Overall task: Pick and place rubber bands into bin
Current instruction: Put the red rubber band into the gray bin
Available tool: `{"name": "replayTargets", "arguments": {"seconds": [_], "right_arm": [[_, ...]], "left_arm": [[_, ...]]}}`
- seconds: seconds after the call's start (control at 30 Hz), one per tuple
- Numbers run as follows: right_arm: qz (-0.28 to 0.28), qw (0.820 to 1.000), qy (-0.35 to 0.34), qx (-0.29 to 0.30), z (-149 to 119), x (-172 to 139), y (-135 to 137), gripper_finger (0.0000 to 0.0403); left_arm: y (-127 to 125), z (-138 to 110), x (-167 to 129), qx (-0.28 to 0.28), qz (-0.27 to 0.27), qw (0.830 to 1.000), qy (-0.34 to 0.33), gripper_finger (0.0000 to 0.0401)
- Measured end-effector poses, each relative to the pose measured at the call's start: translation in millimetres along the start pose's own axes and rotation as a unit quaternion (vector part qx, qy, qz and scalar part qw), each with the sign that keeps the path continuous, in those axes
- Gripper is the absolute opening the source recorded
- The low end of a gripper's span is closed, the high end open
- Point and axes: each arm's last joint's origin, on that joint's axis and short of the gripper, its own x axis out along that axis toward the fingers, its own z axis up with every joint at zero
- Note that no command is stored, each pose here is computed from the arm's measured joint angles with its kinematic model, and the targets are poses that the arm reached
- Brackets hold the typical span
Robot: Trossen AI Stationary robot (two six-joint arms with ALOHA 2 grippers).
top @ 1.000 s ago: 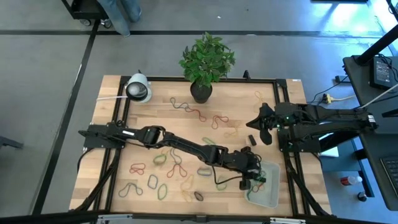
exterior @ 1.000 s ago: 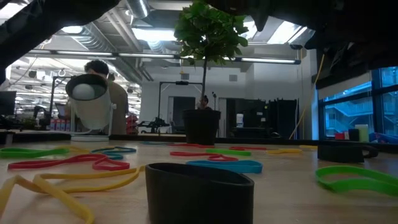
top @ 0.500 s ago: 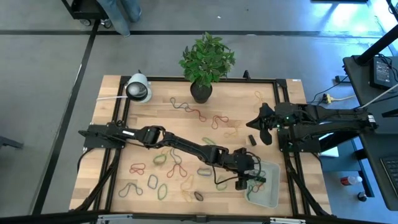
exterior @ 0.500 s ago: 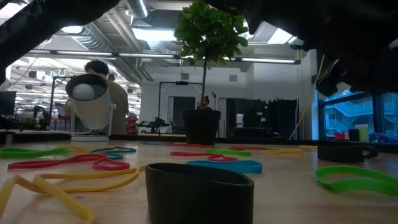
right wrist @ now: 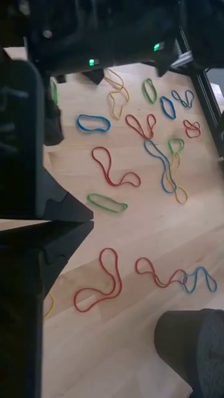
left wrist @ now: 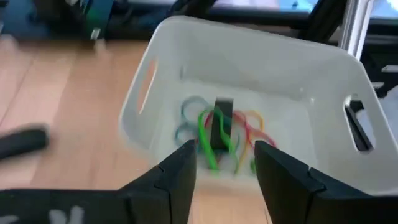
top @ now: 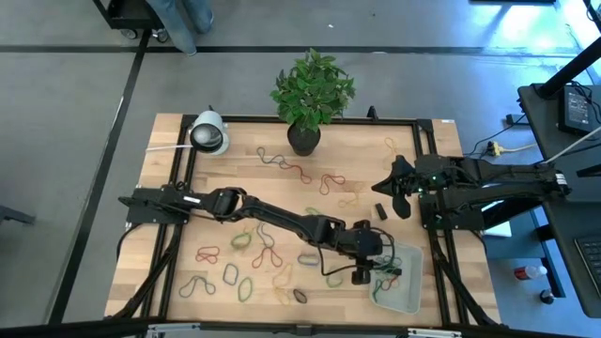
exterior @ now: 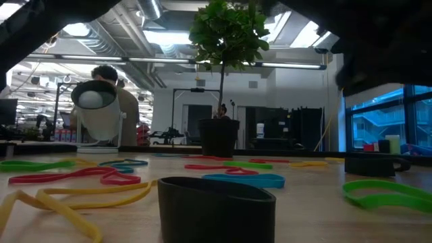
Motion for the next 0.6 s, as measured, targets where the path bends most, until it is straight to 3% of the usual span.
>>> {"name": "replayTargets", "arguments": {"seconds": [0.1, 0.3, 0.5, 0.6], "right_arm": [[0.0, 1.0, 0.0, 0.0, 0, 0, 0, 0.0007], [-0.001, 1.0, 0.002, 0.001, 0, 0, 0, 0.0007], [-0.002, 1.0, 0.003, -0.001, 0, 0, 0, 0.0007], [-0.002, 1.0, 0.003, -0.002, 0, 0, 0, 0.0007]], "left_arm": [[-1, 9, -12, 0.003, -0.005, 1.0, 0.003, 0.0125], [-7, 4, -22, 0.04, 0.008, 0.998, 0.045, 0.0013], [-5, -3, -35, 0.034, -0.001, 0.999, 0.042, 0.0002], [-4, -18, -43, 0.024, 0.002, 0.999, 0.039, 0.0002]]}}
